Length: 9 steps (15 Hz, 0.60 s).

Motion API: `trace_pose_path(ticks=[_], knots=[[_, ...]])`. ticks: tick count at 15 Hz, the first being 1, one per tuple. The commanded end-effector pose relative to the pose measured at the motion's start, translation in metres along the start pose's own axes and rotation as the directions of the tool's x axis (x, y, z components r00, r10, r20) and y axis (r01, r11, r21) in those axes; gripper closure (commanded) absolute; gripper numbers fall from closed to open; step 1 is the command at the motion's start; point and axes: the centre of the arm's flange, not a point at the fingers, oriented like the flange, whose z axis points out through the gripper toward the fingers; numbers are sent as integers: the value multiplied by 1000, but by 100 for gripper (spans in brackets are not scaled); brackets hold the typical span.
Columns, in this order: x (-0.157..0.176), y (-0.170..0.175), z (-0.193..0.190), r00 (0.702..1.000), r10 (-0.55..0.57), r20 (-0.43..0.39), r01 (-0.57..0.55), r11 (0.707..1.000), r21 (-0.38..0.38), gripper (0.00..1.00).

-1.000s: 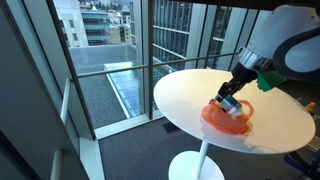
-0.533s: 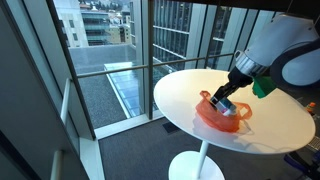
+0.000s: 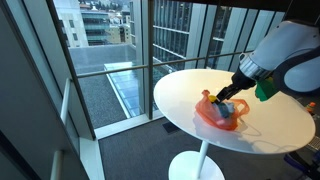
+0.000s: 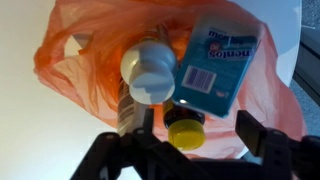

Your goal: Put the blue box in the plastic

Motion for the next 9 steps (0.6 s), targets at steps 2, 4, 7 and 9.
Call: trace_pose_path(ticks=[2,4,7,9], knots=[[-4,5,-8,1000,17,-13,-17,1000,-15,0],[-2,9,-13,1000,27,0,-27,1000,-10,0],[1,15,-24,998,57,40,-56,998,-9,1],[2,22,-33,992,92,87,-92,996,-14,0]])
